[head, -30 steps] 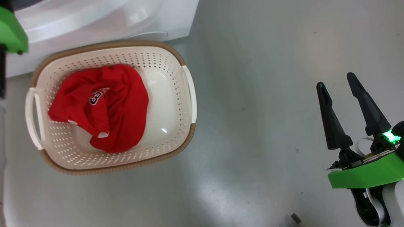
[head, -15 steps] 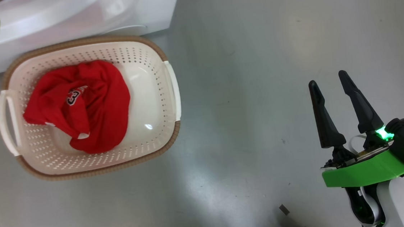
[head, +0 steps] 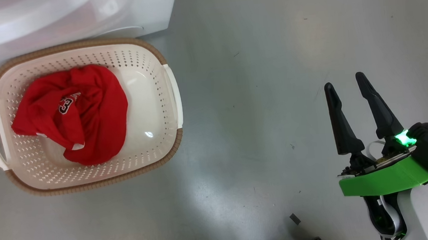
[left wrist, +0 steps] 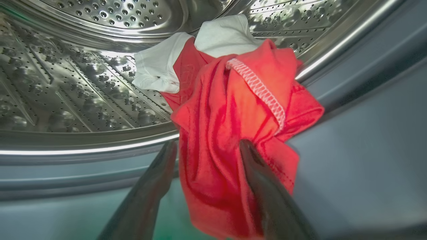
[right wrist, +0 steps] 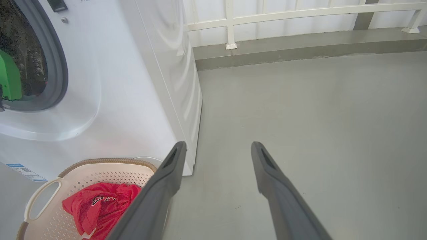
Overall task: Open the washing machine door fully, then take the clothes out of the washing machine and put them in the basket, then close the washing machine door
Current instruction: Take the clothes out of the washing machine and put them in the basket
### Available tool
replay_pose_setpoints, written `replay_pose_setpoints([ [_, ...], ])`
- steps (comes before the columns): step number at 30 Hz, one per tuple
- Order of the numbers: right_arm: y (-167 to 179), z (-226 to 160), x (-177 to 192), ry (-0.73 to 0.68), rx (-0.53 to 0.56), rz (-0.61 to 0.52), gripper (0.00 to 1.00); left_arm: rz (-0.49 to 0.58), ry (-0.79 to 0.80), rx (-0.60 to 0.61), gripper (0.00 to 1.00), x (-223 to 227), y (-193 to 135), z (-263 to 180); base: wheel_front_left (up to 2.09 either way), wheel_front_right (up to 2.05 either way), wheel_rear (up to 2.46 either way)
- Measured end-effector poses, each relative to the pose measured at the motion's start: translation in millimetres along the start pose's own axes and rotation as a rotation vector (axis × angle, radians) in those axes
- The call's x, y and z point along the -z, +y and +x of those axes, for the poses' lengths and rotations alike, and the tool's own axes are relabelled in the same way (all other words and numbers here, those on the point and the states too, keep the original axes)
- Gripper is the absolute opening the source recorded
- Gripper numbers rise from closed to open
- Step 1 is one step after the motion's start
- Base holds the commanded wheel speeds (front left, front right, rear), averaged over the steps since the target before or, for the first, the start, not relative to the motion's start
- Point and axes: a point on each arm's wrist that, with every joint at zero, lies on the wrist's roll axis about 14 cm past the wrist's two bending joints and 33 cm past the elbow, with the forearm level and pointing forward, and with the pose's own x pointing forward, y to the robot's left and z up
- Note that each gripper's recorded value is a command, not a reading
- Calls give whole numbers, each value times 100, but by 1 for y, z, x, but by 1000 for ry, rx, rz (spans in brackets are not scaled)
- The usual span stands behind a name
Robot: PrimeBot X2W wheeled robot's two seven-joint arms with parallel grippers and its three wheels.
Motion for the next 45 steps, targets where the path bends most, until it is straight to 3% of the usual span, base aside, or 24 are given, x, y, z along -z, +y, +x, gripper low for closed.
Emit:
replay_pose_setpoints([
  [1, 0, 0, 0, -1, -1, 0, 100, -2, 6, -1, 100, 2, 0, 0, 0, 0, 0],
  [2, 1, 1, 0, -2, -2, 0, 100, -4, 17, -1, 75, 4, 1, 0, 0, 0, 0],
  [3, 1, 1, 0, -2, -3, 1, 100, -9, 24, -1, 39, 5, 1, 0, 0, 0, 0],
  [5, 2, 2, -1, -4, -6, 2, 100, -16, 33, 1, 0, 6, 1, 0, 0, 0, 0],
  [12, 4, 4, 0, -5, -13, 6, 100, -41, 41, 23, 0, 7, 0, -2, 0, 0, 0],
  [28, 14, 7, -8, -31, -40, 19, 100, -76, -206, 6, 0, -31, 14, -23, 0, 0, 0],
  [45, 32, 9, -28, -88, -91, 32, 100, -245, -423, 15, 0, -40, 19, -76, 0, 0, 0],
])
